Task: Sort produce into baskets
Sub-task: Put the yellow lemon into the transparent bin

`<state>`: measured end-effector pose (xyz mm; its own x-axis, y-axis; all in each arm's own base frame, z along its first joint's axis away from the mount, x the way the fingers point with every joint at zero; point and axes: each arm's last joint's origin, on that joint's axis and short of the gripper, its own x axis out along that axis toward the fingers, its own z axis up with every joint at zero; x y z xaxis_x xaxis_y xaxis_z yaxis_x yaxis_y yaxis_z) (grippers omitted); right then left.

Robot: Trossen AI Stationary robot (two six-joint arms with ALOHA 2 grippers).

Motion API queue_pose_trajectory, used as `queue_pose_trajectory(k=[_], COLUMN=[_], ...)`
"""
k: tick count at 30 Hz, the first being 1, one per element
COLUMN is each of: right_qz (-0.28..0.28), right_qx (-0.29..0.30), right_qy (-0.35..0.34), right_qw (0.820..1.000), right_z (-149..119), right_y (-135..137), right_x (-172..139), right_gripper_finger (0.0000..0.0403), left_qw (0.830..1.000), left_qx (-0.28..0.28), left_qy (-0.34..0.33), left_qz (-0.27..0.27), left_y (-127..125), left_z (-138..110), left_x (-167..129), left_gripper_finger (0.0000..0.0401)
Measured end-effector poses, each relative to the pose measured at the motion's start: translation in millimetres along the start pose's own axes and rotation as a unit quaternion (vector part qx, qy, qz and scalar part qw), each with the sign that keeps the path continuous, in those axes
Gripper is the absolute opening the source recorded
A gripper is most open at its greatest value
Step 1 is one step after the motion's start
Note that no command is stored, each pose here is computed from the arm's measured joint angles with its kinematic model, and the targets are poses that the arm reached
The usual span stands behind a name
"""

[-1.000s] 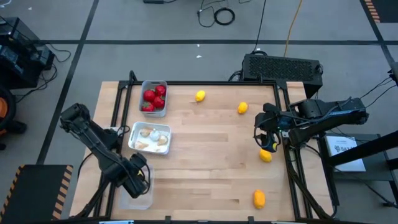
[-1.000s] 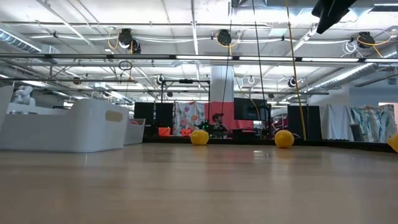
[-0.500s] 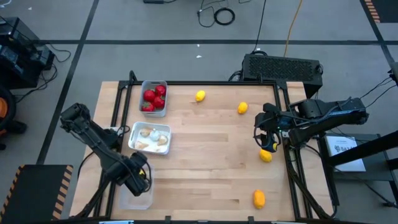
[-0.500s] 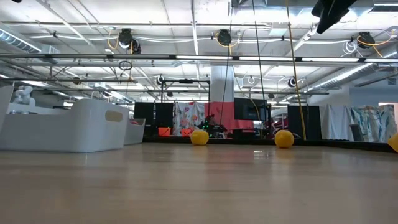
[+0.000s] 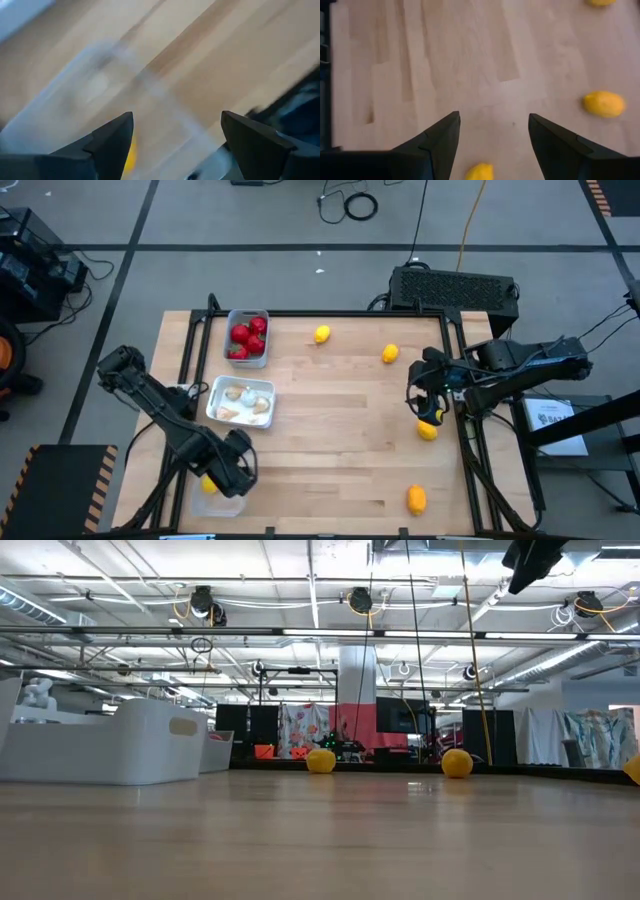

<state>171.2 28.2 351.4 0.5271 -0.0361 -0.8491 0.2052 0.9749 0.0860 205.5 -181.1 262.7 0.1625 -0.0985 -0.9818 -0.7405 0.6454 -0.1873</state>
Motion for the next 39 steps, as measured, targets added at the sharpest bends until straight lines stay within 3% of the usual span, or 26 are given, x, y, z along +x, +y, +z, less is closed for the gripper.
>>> queue_pose_trajectory(k=[3, 6, 10, 15, 20, 25, 29, 33, 39], right_qz=[0.019, 0.029, 0.030, 0.016, 0.010, 0.007, 0.005, -0.042, -0.157], right_qx=[0.011, 0.025, 0.012, 0.013, 0.022, 0.027, 0.040, 0.064, 0.104], right_qy=[0.014, 0.030, 0.077, 0.126, 0.148, 0.161, 0.167, 0.154, 0.149], right_qw=[1.000, 0.999, 0.997, 0.992, 0.989, 0.986, 0.985, 0.985, 0.971], right_z=[1, 0, -8, -21, -30, -36, -42, -48, -66], right_y=[3, 10, 18, 24, 30, 36, 41, 43, 32], right_x=[3, 8, 10, 8, 5, 2, 0, -3, 17], right_gripper_finger=[0.0226, 0.0226, 0.0226, 0.0226, 0.0226, 0.0226, 0.0226, 0.0226, 0.0226], left_qw=[0.996, 0.981, 0.944, 0.895, 0.863, 0.813, 0.788, 0.782, 0.813], left_qx=[0.034, 0.072, 0.150, 0.233, 0.305, 0.412, 0.441, 0.429, 0.387], left_qy=[-0.062, -0.137, -0.213, -0.274, -0.312, -0.346, -0.376, -0.409, -0.402], left_qz=[-0.059, -0.118, -0.202, -0.263, -0.256, -0.221, -0.208, -0.193, -0.164], left_y=[-12, -26, -57, -95, -130, -176, -202, -213, -202], left_z=[12, 28, 52, 90, 123, 141, 160, 182, 209], left_x=[-1, -4, 3, 41, 75, 92, 97, 99, 107], left_gripper_finger=[0.0309, 0.0308, 0.0308, 0.0308, 0.0308, 0.0308, 0.0308, 0.0308, 0.0308])
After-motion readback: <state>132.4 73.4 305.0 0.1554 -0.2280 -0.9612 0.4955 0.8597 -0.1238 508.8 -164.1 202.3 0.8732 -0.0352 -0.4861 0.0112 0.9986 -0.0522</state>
